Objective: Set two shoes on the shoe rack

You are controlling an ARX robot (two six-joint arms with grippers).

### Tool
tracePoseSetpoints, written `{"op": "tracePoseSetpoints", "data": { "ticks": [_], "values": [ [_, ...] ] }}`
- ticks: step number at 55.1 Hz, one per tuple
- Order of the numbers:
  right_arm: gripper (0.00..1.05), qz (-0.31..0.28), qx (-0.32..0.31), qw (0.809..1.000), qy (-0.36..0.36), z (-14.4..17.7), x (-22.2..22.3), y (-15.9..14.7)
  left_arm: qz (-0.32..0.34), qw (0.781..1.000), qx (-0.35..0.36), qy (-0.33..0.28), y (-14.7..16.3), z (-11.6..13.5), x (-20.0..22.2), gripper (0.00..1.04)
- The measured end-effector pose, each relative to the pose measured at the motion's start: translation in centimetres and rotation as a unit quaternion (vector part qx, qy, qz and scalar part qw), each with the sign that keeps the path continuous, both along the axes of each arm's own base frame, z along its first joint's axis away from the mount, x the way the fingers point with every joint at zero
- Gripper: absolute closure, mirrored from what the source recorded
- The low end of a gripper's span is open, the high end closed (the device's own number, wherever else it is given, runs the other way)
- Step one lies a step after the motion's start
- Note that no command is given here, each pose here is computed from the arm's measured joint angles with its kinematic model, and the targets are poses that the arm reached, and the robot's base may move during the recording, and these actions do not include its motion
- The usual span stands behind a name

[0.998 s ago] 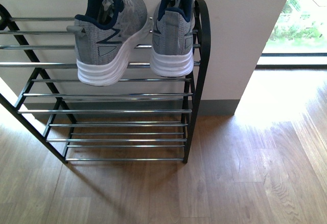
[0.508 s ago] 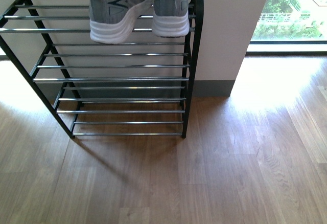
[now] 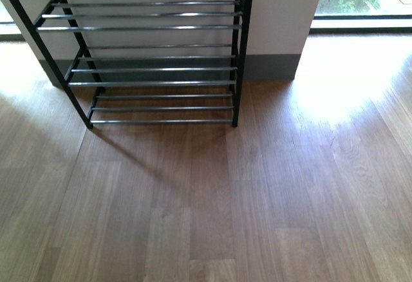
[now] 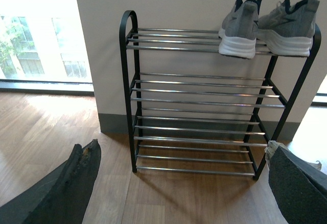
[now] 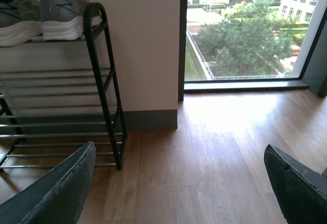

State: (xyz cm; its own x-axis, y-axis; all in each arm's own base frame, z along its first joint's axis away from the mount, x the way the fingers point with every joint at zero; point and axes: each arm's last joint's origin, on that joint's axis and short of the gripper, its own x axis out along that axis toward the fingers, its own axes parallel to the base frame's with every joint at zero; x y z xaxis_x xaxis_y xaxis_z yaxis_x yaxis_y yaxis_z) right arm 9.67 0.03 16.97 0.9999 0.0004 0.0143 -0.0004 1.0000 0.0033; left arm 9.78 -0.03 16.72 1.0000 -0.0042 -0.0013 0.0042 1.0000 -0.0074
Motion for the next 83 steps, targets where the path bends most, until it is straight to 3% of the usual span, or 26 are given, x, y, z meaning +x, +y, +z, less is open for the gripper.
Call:
{"op": "tracePoseSetpoints", "data": {
  "ticks": [83],
  "values": [
    [0.09, 0.0, 0.0, 1.0, 0.0, -0.01, 0.0, 0.0, 0.0, 1.0, 0.0, 0.0, 0.0, 0.0, 0.0, 0.09]
  ]
}}
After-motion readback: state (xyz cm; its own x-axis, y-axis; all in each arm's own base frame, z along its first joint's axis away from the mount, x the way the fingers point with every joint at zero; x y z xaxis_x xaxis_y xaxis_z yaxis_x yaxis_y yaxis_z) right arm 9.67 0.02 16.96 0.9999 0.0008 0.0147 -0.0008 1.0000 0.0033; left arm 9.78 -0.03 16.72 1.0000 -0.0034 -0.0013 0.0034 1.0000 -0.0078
